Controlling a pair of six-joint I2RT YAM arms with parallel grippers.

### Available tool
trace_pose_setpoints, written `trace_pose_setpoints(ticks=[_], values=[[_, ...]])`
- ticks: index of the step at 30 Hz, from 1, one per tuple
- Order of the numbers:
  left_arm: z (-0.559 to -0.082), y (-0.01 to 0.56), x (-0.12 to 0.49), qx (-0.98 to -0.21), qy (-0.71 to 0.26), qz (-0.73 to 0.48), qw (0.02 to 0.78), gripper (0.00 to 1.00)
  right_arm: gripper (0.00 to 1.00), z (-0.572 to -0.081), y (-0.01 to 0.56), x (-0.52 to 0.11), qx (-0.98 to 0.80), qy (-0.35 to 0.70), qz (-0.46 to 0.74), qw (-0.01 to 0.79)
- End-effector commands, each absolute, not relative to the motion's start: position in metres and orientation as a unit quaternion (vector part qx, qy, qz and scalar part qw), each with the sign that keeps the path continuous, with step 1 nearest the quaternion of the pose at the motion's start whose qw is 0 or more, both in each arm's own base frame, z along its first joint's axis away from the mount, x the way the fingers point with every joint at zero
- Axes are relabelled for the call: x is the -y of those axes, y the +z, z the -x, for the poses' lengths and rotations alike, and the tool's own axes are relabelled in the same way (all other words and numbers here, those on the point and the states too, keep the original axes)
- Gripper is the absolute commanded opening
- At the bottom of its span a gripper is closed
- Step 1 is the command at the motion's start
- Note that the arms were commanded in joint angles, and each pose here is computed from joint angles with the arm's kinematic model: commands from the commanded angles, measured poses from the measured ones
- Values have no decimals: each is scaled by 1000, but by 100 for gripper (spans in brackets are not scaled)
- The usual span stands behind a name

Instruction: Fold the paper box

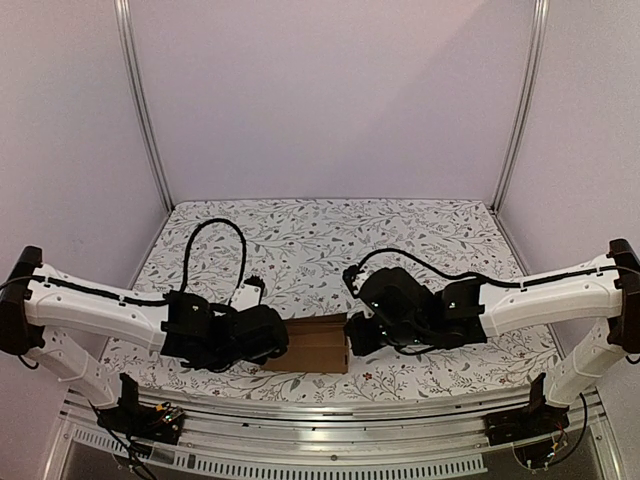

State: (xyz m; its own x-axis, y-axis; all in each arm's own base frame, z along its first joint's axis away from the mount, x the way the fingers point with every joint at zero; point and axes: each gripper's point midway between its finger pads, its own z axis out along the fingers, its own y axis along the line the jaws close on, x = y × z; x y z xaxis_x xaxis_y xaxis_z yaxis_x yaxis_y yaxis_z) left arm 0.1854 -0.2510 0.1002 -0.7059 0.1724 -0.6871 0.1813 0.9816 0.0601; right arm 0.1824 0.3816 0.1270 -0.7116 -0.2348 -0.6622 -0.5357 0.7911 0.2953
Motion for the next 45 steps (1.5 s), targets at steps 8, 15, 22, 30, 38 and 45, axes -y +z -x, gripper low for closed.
trace_pose_setpoints(ticks=[8,15,22,30,38,45], values=[[-164,91,278,-927,-42,-129,350,0,0,-193,181,-409,-863,350,151,332],[-163,92,277,-926,-41,-128,354,0,0,-192,178,-411,-866,357,144,319],[-164,93,278,-924,-41,-128,357,0,0,-194,182,-410,-866,365,137,314],[-164,92,277,-924,-40,-128,357,0,0,-193,185,-409,-864,371,136,311],[-163,90,279,-924,-37,-131,357,0,0,-193,191,-407,-862,382,132,306],[-164,90,280,-923,-35,-132,359,0,0,-193,191,-409,-863,388,127,297]])
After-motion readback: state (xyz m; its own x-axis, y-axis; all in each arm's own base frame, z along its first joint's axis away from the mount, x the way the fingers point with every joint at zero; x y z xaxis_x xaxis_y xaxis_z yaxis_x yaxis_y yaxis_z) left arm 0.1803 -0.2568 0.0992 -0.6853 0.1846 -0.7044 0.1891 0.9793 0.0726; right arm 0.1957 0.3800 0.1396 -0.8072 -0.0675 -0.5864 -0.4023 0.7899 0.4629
